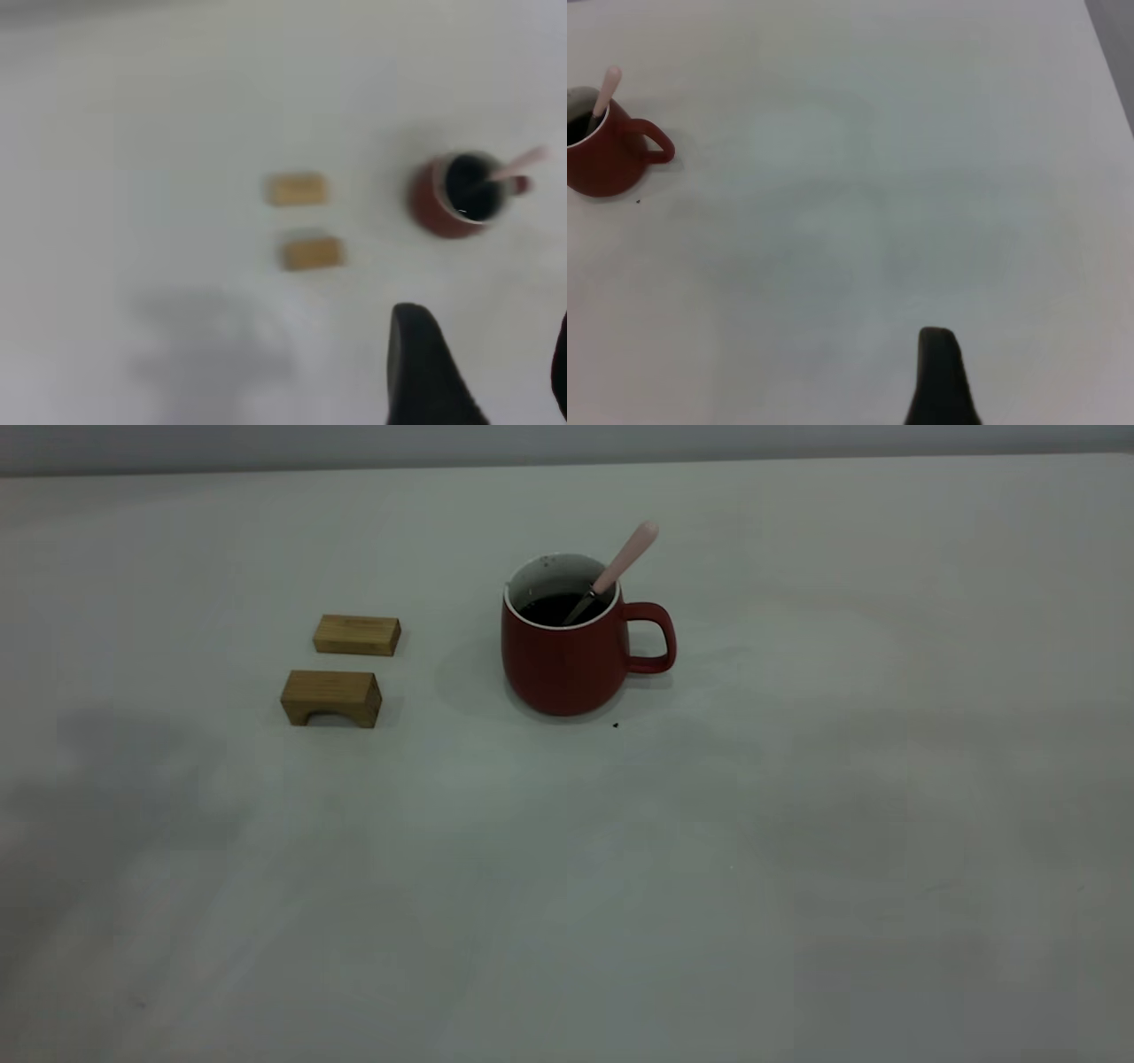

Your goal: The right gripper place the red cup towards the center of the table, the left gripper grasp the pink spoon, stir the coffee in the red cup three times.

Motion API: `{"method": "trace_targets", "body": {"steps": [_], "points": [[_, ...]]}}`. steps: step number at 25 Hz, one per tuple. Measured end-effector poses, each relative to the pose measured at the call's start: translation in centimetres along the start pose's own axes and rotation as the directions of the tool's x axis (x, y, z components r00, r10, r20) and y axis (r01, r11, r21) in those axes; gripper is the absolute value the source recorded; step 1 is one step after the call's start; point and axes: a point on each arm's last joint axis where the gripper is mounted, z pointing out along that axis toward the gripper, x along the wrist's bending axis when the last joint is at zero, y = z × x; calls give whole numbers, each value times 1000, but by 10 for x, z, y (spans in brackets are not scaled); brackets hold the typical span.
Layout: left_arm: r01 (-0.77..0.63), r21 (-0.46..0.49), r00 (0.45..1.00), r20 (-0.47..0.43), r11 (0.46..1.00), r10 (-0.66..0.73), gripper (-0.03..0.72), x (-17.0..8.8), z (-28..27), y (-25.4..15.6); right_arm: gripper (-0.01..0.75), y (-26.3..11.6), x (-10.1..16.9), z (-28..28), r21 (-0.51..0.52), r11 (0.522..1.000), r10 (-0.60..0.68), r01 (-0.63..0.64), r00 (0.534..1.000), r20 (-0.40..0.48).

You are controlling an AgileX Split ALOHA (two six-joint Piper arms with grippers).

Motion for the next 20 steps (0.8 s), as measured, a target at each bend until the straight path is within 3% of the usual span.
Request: {"method": "trace_targets", "body": {"steps": [3, 8, 15, 20], "points": [[-69, -57, 994, -90, 996, 63, 427, 7, -36, -30, 592, 0, 0, 0, 0, 1000, 0, 0, 1000, 0], [-97, -71, 977, -197, 993, 82, 427, 16, -61, -95, 592, 0, 0, 0, 0, 1000, 0, 0, 1000, 0], [-106, -136, 974, -213, 985, 75, 427, 19, -46, -185, 592, 0, 0, 0, 0, 1000, 0, 0, 1000, 0], [0, -150, 978, -206, 989, -32, 427, 21, -19, -243, 592, 0, 0, 0, 0, 1000, 0, 0, 1000, 0]]}}
